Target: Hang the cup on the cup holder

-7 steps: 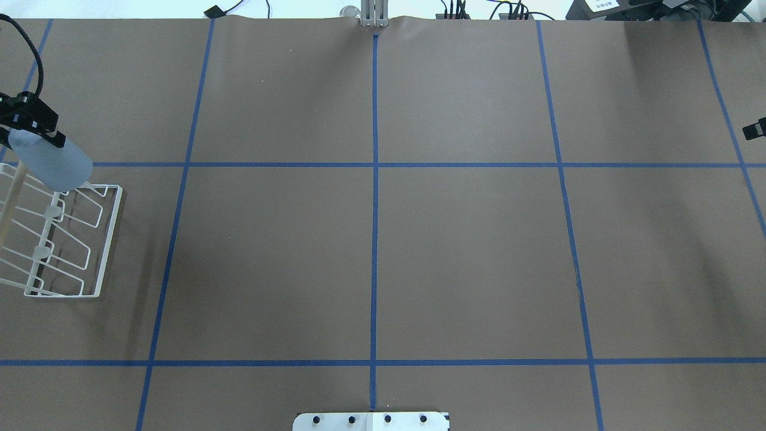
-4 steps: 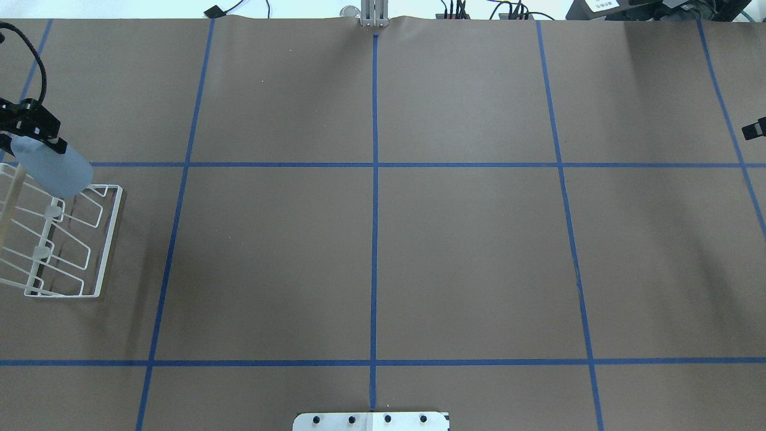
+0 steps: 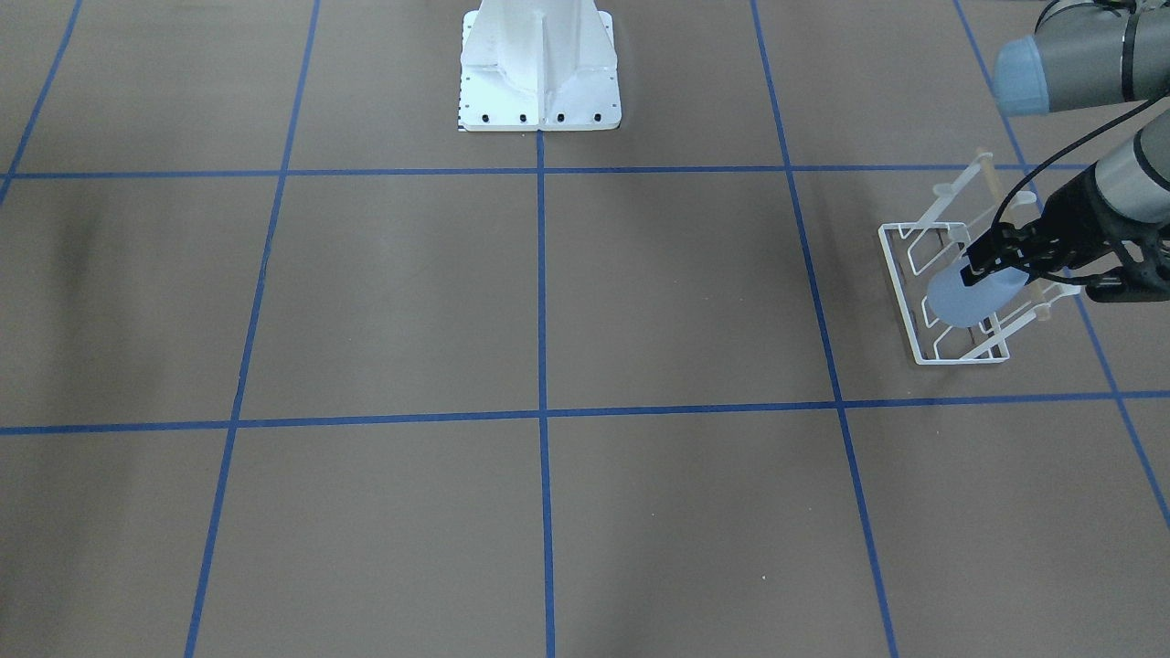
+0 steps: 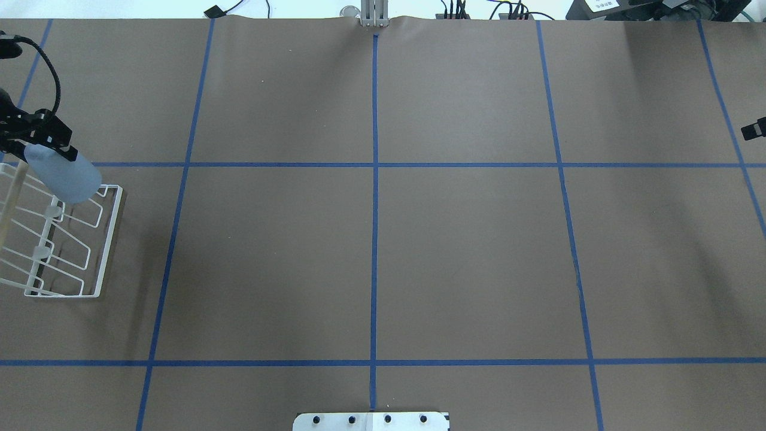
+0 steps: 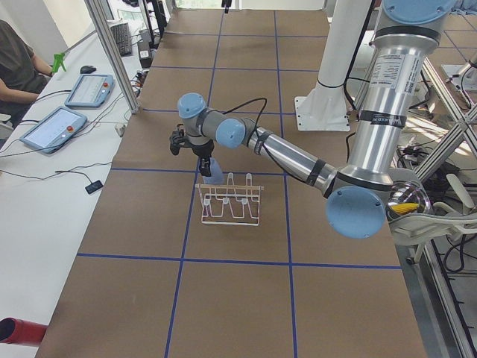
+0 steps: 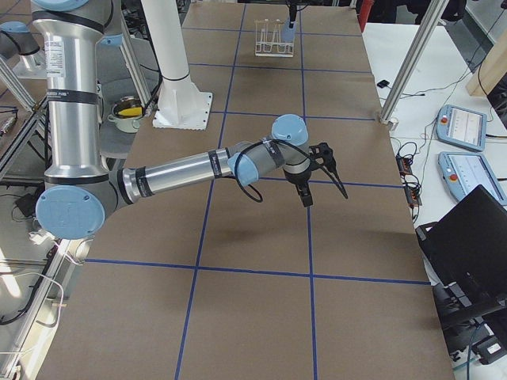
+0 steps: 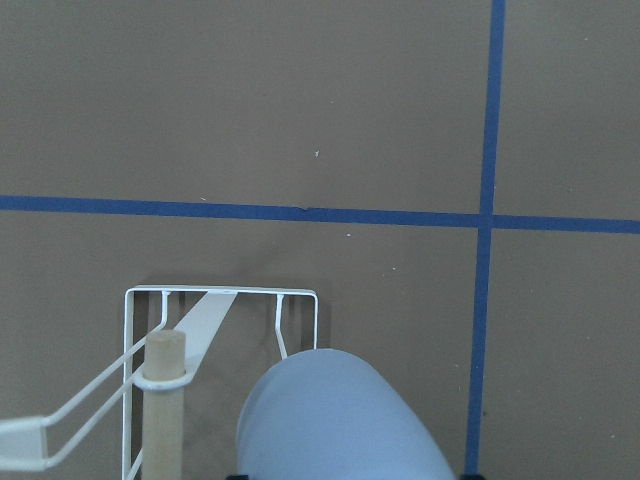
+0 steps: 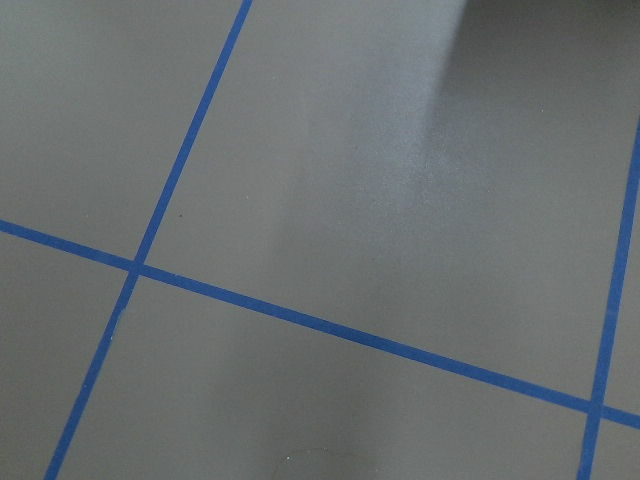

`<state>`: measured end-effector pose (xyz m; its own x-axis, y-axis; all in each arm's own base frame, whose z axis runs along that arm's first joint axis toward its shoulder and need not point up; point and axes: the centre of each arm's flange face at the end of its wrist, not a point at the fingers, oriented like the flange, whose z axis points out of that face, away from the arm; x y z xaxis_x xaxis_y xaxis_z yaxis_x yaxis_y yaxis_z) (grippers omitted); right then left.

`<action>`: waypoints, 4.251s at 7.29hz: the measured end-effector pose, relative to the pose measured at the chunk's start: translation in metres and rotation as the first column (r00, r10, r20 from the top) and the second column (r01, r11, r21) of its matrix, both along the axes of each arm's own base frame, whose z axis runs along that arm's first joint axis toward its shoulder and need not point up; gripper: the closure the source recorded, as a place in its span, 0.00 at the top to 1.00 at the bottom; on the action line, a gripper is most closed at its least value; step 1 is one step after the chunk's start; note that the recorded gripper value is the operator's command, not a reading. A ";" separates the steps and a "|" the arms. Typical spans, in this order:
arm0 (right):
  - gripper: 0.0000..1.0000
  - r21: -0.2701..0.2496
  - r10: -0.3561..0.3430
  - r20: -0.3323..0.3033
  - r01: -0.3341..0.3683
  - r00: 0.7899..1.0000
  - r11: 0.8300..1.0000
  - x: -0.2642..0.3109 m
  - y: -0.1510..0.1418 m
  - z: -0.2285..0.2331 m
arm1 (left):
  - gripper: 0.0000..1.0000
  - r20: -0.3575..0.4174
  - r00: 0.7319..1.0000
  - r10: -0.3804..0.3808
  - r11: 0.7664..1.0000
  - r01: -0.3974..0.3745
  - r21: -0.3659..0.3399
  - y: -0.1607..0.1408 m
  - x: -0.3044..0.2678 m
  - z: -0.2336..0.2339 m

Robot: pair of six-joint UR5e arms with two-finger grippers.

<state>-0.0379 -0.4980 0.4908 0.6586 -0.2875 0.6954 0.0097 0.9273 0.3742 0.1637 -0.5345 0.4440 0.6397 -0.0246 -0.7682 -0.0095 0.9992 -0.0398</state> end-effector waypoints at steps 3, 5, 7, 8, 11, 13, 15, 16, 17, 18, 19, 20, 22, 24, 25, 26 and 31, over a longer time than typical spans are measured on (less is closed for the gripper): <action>1.00 0.000 -0.002 0.001 0.002 1.000 1.000 -0.001 0.000 0.000 | 0.99 -0.004 1.000 0.001 1.000 -0.001 0.002 -0.002 0.005 0.006; 1.00 -0.001 -0.003 0.001 0.003 1.000 1.000 -0.001 0.000 0.000 | 0.99 -0.007 1.000 0.002 1.000 -0.002 0.005 -0.002 0.007 0.005; 1.00 0.000 -0.002 0.001 0.002 1.000 1.000 -0.001 0.000 0.000 | 0.99 -0.013 1.000 0.001 1.000 -0.001 0.018 -0.001 0.007 -0.004; 1.00 0.002 0.000 -0.004 0.000 1.000 1.000 -0.001 -0.001 -0.001 | 0.99 -0.021 1.000 -0.001 0.999 0.002 0.039 0.003 0.004 -0.015; 1.00 -0.041 0.011 -0.053 -0.013 0.999 0.999 -0.004 -0.012 -0.002 | 0.99 0.009 0.999 -0.040 0.987 0.038 0.159 0.028 -0.047 -0.030; 1.00 -0.076 0.026 -0.073 -0.031 0.997 0.997 0.004 -0.019 -0.003 | 0.99 0.091 0.996 0.007 0.956 -0.034 0.292 0.036 -0.116 0.013; 1.00 -0.116 0.030 -0.095 -0.041 0.995 0.992 0.023 -0.017 0.008 | 0.99 0.160 0.986 0.044 0.944 -0.093 0.318 0.050 -0.170 0.072; 1.00 -0.119 -0.002 -0.116 -0.012 0.993 0.993 0.034 -0.012 0.021 | 0.99 0.164 0.986 0.031 0.954 -0.078 0.291 0.054 -0.180 0.088; 1.00 -0.125 -0.034 -0.130 0.017 0.991 0.992 0.044 -0.002 0.037 | 0.99 0.157 0.988 0.000 0.969 -0.039 0.245 0.056 -0.185 0.096; 1.00 -0.140 -0.051 -0.133 0.032 0.990 0.990 0.049 0.009 0.051 | 0.99 0.151 0.988 -0.020 0.978 -0.013 0.210 0.057 -0.186 0.102; 1.00 -0.152 -0.056 -0.132 0.036 0.990 0.988 0.052 0.018 0.059 | 0.99 0.148 0.989 -0.028 0.983 0.000 0.186 0.059 -0.186 0.107; 1.00 -0.159 -0.052 -0.123 0.032 0.991 0.987 0.054 0.024 0.059 | 0.99 0.137 0.990 -0.027 0.985 0.003 0.174 0.061 -0.185 0.108; 1.00 -0.189 -0.047 -0.091 0.029 0.995 0.981 0.059 0.032 0.071 | 0.99 0.104 0.994 -0.015 0.986 -0.003 0.168 0.073 -0.181 0.107; 1.00 -0.216 -0.042 -0.088 0.022 0.995 0.976 0.066 0.045 0.085 | 0.99 0.095 0.995 -0.013 0.983 -0.004 0.184 0.095 -0.182 0.099; 1.00 -0.229 -0.040 -0.090 0.018 0.995 0.973 0.067 0.051 0.091 | 0.99 0.095 0.995 -0.014 0.981 -0.004 0.192 0.098 -0.182 0.095; 1.00 -0.238 -0.036 -0.107 0.010 0.994 0.971 0.069 0.053 0.095 | 0.99 0.097 0.995 -0.015 0.980 -0.004 0.197 0.097 -0.182 0.094; 1.00 -0.237 -0.041 -0.137 0.007 0.990 0.972 0.065 0.050 0.093 | 0.99 0.092 0.996 -0.012 0.970 -0.010 0.242 0.068 -0.178 0.108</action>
